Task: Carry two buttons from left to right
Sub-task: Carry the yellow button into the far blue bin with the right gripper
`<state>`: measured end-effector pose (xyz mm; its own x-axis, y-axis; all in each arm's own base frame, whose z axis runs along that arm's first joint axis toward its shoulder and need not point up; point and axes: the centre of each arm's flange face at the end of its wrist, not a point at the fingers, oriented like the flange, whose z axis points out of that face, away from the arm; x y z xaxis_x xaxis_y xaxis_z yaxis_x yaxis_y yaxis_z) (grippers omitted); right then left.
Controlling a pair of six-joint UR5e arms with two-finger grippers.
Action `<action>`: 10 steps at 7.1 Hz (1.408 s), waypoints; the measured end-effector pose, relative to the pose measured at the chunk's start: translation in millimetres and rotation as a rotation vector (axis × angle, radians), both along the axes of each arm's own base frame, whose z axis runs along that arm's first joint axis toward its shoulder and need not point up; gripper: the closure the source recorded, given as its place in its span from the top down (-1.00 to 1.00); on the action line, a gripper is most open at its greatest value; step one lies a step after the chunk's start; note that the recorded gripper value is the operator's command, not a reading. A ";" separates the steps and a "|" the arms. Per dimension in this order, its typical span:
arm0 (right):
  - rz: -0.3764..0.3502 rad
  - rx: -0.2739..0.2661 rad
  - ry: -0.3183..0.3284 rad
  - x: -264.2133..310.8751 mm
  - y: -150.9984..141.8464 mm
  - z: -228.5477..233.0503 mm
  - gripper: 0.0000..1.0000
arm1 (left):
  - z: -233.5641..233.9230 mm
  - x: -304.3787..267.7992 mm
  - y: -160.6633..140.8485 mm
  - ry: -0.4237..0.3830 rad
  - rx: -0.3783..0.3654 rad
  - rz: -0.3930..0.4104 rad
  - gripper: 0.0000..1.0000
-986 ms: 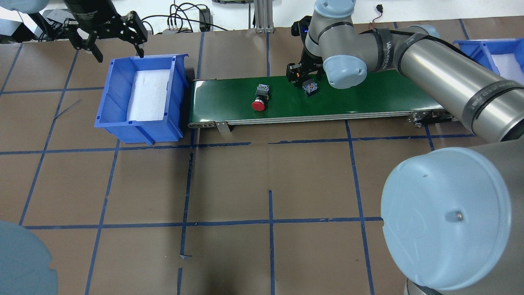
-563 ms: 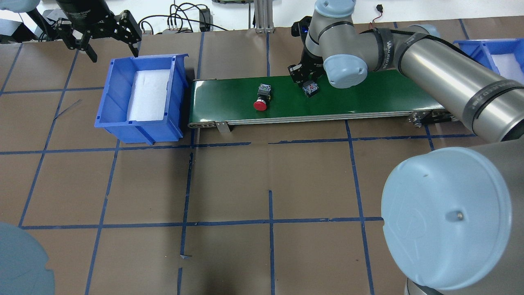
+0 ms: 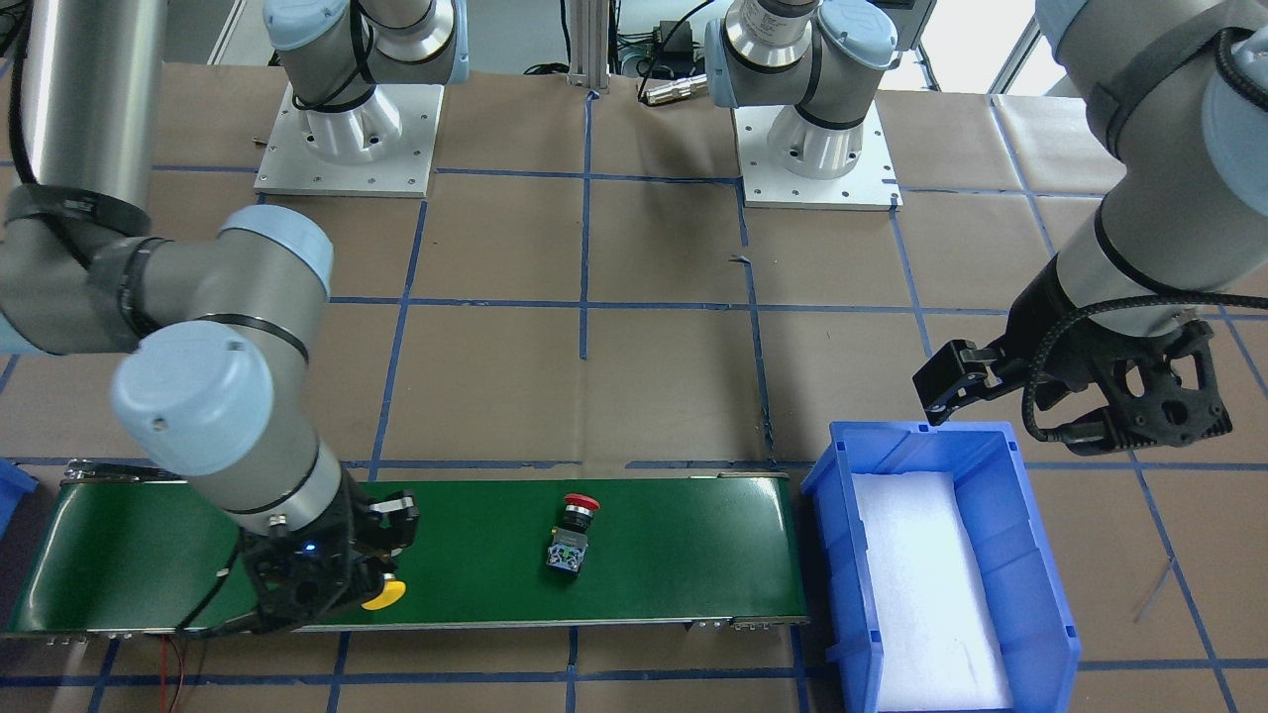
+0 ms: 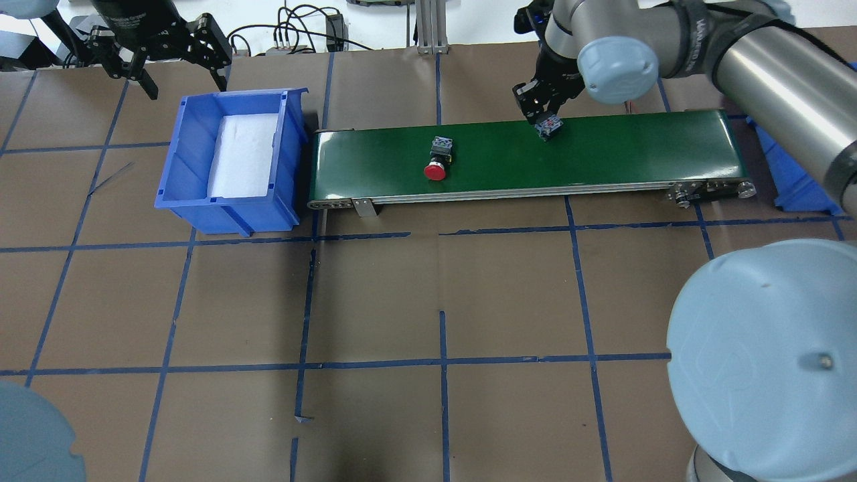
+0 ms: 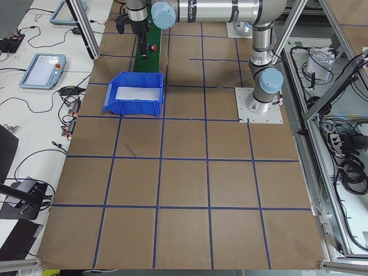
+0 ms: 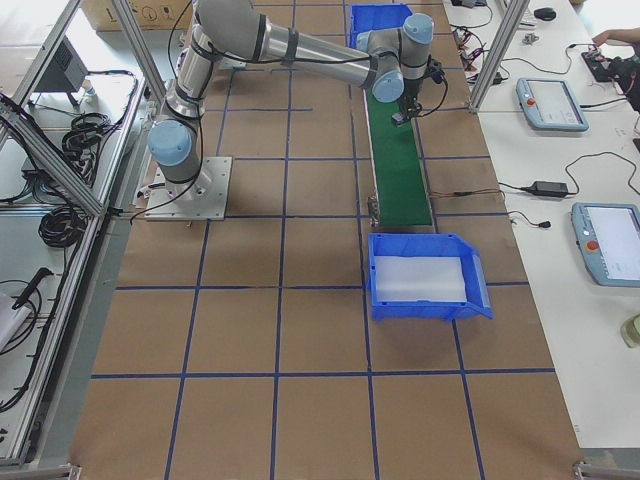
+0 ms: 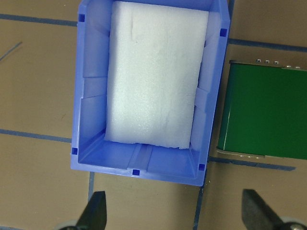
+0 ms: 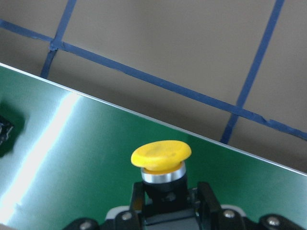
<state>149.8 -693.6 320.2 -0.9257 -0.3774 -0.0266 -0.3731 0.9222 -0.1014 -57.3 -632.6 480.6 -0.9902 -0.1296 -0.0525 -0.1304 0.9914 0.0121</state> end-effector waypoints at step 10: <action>-0.015 -0.004 0.054 -472.3 28.8 44.4 -0.68 | 0.0 0.4 0.7 -0.006 0.001 -0.001 1.00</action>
<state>-322.5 -664.8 364.7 -0.9313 -0.3633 0.0251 -0.3641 0.9274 -0.0854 -56.9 -631.9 480.6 -0.9899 -0.1288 -0.0588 -0.1297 0.9915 0.0127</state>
